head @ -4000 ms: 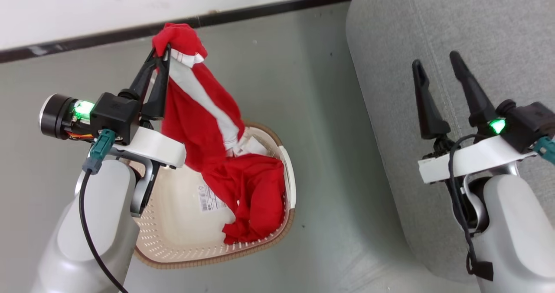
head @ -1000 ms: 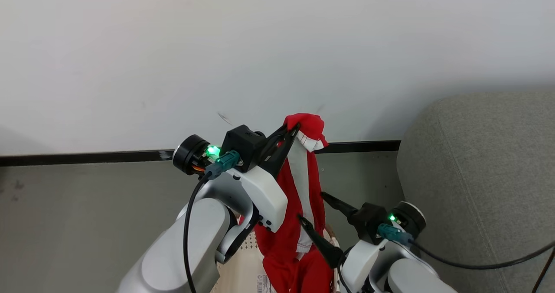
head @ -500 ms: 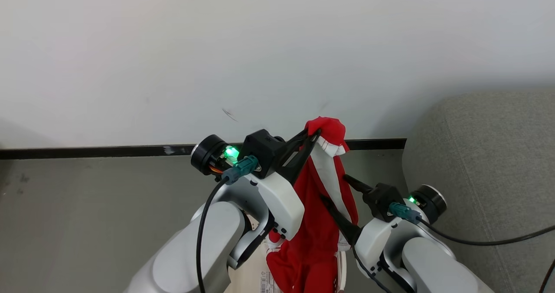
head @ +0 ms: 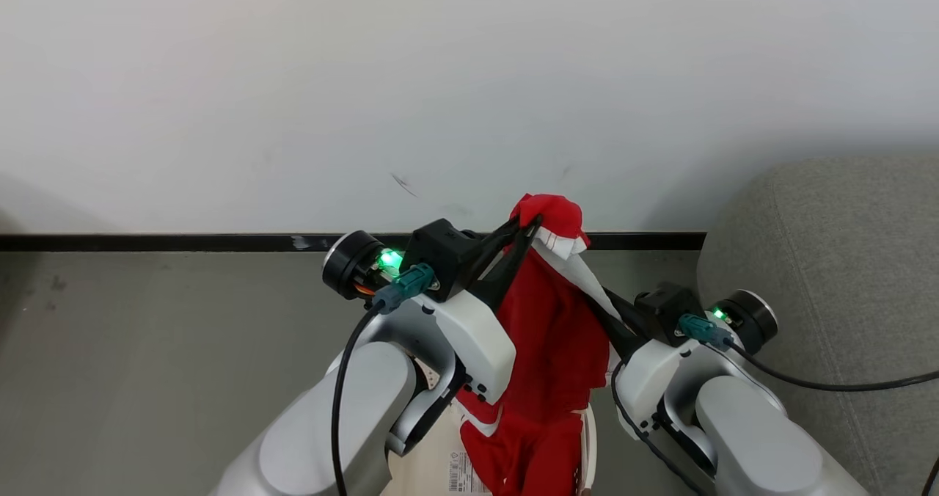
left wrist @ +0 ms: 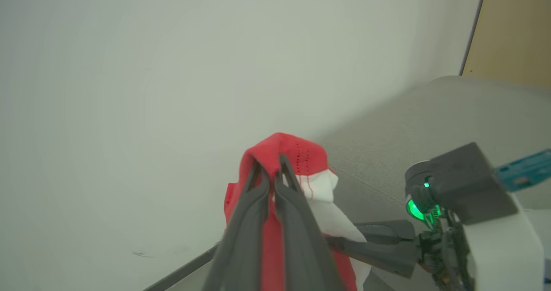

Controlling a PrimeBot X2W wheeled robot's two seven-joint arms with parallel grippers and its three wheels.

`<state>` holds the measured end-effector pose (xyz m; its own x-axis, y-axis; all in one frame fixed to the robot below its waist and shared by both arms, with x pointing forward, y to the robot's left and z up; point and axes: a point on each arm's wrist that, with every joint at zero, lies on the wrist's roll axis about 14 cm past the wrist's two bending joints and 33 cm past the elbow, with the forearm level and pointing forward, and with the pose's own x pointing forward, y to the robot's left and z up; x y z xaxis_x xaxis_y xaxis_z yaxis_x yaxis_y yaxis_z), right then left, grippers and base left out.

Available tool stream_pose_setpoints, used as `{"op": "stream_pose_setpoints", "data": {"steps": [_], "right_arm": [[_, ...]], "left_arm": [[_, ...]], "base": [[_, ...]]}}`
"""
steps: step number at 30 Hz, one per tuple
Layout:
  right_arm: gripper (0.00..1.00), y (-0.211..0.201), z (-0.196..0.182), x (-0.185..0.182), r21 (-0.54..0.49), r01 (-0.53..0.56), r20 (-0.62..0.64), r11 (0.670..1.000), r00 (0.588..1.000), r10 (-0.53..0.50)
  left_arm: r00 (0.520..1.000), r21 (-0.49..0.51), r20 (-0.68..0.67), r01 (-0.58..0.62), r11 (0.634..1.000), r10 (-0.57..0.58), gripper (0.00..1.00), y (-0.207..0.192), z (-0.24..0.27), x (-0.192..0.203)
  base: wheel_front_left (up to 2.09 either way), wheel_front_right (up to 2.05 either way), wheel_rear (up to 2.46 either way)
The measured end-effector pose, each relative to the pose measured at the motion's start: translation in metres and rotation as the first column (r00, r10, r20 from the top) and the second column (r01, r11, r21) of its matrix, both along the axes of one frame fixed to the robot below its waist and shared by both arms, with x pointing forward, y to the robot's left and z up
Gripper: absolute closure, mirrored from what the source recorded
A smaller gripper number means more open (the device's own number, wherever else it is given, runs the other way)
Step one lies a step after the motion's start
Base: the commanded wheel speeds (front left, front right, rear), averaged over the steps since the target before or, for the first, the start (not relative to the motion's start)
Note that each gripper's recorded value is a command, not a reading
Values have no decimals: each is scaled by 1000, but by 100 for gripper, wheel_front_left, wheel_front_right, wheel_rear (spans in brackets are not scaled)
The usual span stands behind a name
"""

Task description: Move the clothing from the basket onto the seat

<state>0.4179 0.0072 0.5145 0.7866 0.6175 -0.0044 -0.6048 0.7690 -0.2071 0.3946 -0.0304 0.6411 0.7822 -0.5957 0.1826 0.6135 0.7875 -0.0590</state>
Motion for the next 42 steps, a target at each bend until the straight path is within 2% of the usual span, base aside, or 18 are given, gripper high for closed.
{"op": "stream_pose_setpoints", "data": {"steps": [8, 9, 10, 12, 13, 18, 23, 28, 36, 42], "right_arm": [[100, -18, 24, 8, 71, 58, 45, 996, 997, -62], [100, -22, 28, 10, 81, 68, 56, 994, 996, -72], [100, -26, 32, 11, 91, 79, 64, 993, 994, -85], [100, -36, 41, 14, 104, 99, 88, 990, 990, -109], [100, -41, 45, 15, 109, 111, 99, 988, 988, -122], [100, -72, 70, 19, 139, 172, 167, 975, 967, -195], [100, -111, 99, 19, 175, 247, 243, 953, 927, -285], [100, -154, 103, 7, 195, 340, 260, 920, 886, -383], [100, -225, 95, -24, 221, 509, 248, 832, 795, -553], [100, -258, 78, -56, 205, 600, 220, 773, 741, -634]], "left_arm": [[999, -31, -6, -44, 999, 43, 100, 7, -5, 10], [999, -39, -8, -44, 998, 44, 87, 7, -6, 10], [999, -44, -9, -46, 998, 46, 66, 7, -7, 11], [999, -51, -6, -48, 998, 48, 4, 6, -8, 12], [999, -58, -3, -48, 997, 48, 0, 6, -8, 13], [999, -73, -19, -48, 996, 46, 0, 2, -17, 12], [999, -88, -26, -29, 996, 27, 0, -6, -23, 9], [999, -94, -34, -3, 996, 0, 0, -17, -30, 4], [997, -102, -17, 70, 992, -72, 0, -39, -34, -10], [989, -94, -45, 136, 986, -141, 0, -57, -48, -25]], "base": [[0, 0, 0], [0, 0, 0], [0, 0, 0], [0, 0, 0], [0, 0, 0], [0, 0, 0], [0, 0, 0], [0, 0, 0], [0, 0, 0], [0, 0, 0]]}}
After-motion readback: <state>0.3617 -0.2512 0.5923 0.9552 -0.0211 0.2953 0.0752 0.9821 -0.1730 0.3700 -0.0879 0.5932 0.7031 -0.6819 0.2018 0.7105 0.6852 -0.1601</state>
